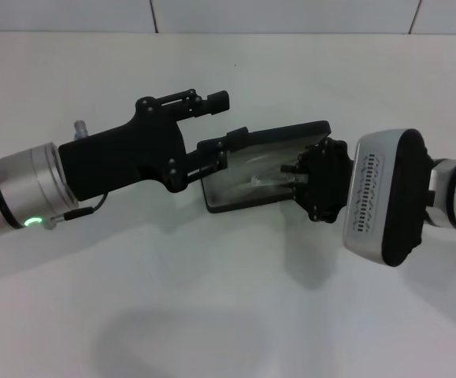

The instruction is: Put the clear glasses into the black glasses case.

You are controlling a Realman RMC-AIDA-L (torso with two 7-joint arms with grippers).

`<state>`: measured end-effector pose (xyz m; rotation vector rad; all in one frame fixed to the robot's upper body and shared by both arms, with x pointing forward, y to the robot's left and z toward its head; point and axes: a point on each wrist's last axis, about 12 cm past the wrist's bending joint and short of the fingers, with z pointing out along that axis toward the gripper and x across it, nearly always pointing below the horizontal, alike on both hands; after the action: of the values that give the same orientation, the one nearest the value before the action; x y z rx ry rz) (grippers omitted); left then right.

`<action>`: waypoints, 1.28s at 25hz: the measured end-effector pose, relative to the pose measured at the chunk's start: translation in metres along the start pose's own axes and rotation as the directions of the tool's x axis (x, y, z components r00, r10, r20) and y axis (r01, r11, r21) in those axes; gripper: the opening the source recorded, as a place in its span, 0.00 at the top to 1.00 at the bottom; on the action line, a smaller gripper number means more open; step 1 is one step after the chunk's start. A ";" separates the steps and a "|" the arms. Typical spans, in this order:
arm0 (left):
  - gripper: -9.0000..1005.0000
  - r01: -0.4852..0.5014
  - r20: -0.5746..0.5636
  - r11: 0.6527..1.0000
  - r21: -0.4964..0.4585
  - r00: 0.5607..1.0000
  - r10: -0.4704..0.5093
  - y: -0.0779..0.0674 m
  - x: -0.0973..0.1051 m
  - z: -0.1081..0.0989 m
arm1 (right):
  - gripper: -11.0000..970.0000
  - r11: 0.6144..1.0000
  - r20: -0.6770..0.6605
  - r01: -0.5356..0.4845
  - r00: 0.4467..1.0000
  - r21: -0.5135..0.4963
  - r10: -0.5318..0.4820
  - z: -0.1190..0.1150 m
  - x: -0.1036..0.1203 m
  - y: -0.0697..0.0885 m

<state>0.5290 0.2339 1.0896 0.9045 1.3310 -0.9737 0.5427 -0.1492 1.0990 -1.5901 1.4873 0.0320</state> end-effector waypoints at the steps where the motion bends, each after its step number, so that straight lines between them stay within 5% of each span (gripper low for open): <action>1: 0.46 0.002 0.000 1.000 -0.001 1.000 -0.002 0.000 0.000 0.000 | 0.85 1.000 -0.002 0.001 1.000 0.006 -0.001 0.001 0.000 0.001; 17: 0.46 0.014 -0.013 1.000 0.009 1.000 -0.013 -0.003 0.003 -0.001 | 0.85 0.998 -0.043 0.057 0.997 0.013 -0.056 0.011 -0.004 0.016; 32: 0.46 0.023 -0.010 1.000 0.010 1.000 -0.023 -0.001 0.001 0.000 | 0.84 0.991 -0.114 0.111 0.988 0.080 -0.101 0.011 0.006 0.004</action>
<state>0.5278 0.2337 1.0884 0.9044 1.3491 -0.9952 0.5473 -0.1465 1.0874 -1.6202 1.4651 -0.1812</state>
